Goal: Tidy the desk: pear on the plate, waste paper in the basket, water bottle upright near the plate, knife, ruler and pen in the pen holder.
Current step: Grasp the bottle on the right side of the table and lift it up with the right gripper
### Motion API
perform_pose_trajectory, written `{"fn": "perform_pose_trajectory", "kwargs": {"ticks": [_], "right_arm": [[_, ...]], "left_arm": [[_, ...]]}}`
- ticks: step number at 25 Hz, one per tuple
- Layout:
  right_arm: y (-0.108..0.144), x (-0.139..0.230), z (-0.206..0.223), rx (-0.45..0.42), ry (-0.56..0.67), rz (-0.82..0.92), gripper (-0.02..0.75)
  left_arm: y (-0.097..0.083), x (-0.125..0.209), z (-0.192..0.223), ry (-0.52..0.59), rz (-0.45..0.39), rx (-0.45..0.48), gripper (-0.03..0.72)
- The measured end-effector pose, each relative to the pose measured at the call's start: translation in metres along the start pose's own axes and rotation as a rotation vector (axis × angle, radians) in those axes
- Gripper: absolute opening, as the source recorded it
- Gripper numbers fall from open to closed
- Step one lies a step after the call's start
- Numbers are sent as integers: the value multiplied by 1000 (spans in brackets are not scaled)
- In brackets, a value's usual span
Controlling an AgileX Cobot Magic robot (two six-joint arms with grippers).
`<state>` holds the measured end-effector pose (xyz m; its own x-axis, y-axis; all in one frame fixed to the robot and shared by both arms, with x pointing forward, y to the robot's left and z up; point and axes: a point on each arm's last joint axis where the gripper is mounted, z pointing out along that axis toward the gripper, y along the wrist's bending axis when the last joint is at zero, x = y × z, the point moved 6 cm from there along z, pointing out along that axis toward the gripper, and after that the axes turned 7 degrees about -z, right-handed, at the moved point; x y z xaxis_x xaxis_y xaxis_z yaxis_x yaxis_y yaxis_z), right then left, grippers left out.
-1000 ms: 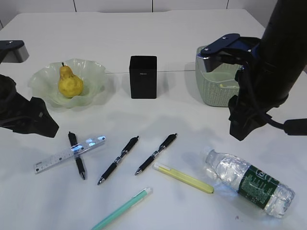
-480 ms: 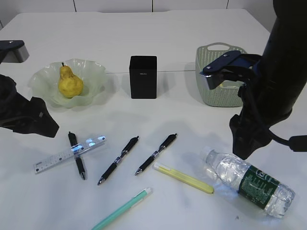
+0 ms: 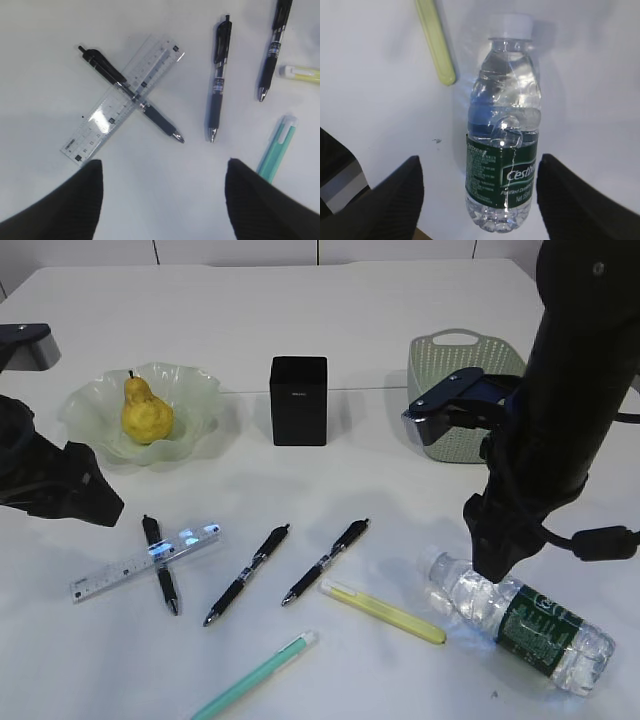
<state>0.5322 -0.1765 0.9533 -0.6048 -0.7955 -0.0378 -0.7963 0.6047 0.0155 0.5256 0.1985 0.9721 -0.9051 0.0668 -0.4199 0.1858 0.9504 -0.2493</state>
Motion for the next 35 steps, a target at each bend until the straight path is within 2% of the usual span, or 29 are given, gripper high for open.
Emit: {"fn": "perform_pose_trajectory", "kwargs": {"ticks": [14, 25, 35], "right_arm": [[0, 4, 9, -21, 52, -1, 553], [20, 45, -10, 21, 47, -4, 553], [31, 66, -3, 24, 57, 1, 553]], "left_arm": [[0, 0, 0, 0, -2, 2, 537], [0, 0, 0, 0, -2, 2, 537], [0, 0, 0, 0, -4, 3, 537]]}}
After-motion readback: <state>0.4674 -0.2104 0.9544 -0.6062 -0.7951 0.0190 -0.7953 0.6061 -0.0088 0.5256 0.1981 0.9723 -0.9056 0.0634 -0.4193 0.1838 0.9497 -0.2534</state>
